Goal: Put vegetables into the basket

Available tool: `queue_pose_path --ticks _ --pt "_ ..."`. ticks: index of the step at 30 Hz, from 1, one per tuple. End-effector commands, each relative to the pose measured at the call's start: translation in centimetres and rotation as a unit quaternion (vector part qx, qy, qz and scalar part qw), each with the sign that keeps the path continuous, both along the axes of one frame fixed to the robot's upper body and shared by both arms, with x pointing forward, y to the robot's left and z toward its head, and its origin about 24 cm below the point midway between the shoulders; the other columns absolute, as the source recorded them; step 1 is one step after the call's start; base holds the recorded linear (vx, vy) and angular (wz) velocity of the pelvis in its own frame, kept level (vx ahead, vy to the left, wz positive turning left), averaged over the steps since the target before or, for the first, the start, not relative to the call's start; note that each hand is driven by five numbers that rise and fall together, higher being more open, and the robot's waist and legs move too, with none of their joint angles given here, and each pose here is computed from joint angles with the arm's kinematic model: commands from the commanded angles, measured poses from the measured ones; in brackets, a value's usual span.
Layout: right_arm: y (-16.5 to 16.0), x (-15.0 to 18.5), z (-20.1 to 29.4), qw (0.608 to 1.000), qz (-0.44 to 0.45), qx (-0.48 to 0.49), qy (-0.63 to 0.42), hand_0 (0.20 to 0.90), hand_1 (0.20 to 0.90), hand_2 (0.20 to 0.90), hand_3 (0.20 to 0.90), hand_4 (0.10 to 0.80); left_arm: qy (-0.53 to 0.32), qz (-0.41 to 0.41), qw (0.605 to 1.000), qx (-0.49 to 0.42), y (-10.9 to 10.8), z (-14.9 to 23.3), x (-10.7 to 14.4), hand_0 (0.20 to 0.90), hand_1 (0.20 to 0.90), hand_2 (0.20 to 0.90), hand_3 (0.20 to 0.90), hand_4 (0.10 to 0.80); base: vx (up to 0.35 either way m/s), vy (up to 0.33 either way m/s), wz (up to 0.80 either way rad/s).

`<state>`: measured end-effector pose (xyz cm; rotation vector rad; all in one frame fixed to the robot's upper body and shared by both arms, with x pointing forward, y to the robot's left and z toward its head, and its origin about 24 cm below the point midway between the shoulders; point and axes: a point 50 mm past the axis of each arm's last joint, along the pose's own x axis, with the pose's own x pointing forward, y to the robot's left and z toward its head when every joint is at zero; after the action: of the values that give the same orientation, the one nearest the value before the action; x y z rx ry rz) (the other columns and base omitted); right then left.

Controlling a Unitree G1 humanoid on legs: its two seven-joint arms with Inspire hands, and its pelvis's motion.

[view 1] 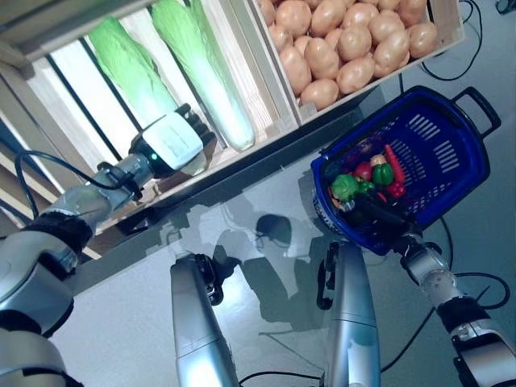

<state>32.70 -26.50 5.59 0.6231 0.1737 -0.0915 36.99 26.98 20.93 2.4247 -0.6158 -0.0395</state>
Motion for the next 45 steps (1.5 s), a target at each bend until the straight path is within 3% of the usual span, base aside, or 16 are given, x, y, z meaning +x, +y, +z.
queue_pose_path --ticks 1,11,12,13,14,23,28,33,41,45 --pt "-3.3 -0.1 3.7 0.993 -0.075 0.02 -0.085 0.9 0.9 0.9 0.9 0.8 -0.061 0.104 0.993 0.008 4.0 5.3 -0.5 0.9 0.9 0.9 0.9 0.8 -0.022 -0.026 -0.04" --pt "-4.7 -0.2 5.5 0.989 -0.079 0.017 -0.123 0.9 0.9 0.9 0.9 0.8 -0.024 0.185 0.982 -0.005 5.9 6.0 -0.7 0.9 0.9 0.9 0.9 0.8 -0.007 0.0 -0.01" --pt "-4.7 -0.2 5.5 0.989 -0.079 0.018 -0.124 0.9 0.9 0.9 0.9 0.8 -0.02 0.19 0.982 -0.007 6.1 5.9 -0.8 0.719 0.719 0.719 0.719 0.679 -0.037 -0.01 0.03" --pt "-4.6 -0.2 5.6 0.989 -0.077 0.02 -0.126 0.9 0.9 0.9 0.9 0.8 -0.017 0.194 0.981 -0.013 6.2 5.8 -0.8 0.375 0.375 0.375 0.375 0.45 0.0 0.0 0.0" --pt "-4.6 -0.2 5.7 0.989 -0.076 0.022 -0.127 0.9 0.9 0.9 0.9 0.8 -0.015 0.196 0.98 -0.018 6.3 5.8 -0.9 0.3 0.3 0.3 0.3 0.4 -0.026 0.0 -0.03" --pt "-3.2 -0.4 5.4 0.99 -0.052 0.009 -0.132 0.9 0.9 0.9 0.9 0.8 -0.011 0.174 0.983 -0.063 6.6 5.2 -1.6 0.3 0.3 0.3 0.3 0.4 0.019 -0.008 -0.02" --pt "-2.5 -0.5 4.8 0.99 -0.051 0.008 -0.13 0.9 0.9 0.9 0.9 0.8 -0.027 0.126 0.978 -0.163 6.3 4.9 -2.0 0.3 0.3 0.3 0.3 0.4 0.032 -0.015 0.02" --pt "-1.4 -0.1 5.1 0.987 -0.024 -0.002 -0.161 0.9 0.9 0.9 0.9 0.8 -0.016 0.071 0.964 -0.256 5.4 3.6 -2.1 0.3 0.3 0.3 0.3 0.4 0.008 0.004 -0.03" --pt "-0.3 -1.5 5.6 0.966 0.01 -0.075 -0.249 0.9 0.9 0.9 0.9 0.8 0.054 -0.019 0.955 -0.29 2.6 1.3 -2.9 0.3 0.3 0.3 0.3 0.4 0.06 0.003 -0.03" --pt "0.7 -1.4 6.0 0.954 0.031 -0.141 -0.262 0.9 0.9 0.9 0.9 0.8 0.065 -0.065 0.93 -0.357 1.0 0.6 -2.9 0.3 0.3 0.3 0.3 0.4 0.069 -0.037 -0.03"
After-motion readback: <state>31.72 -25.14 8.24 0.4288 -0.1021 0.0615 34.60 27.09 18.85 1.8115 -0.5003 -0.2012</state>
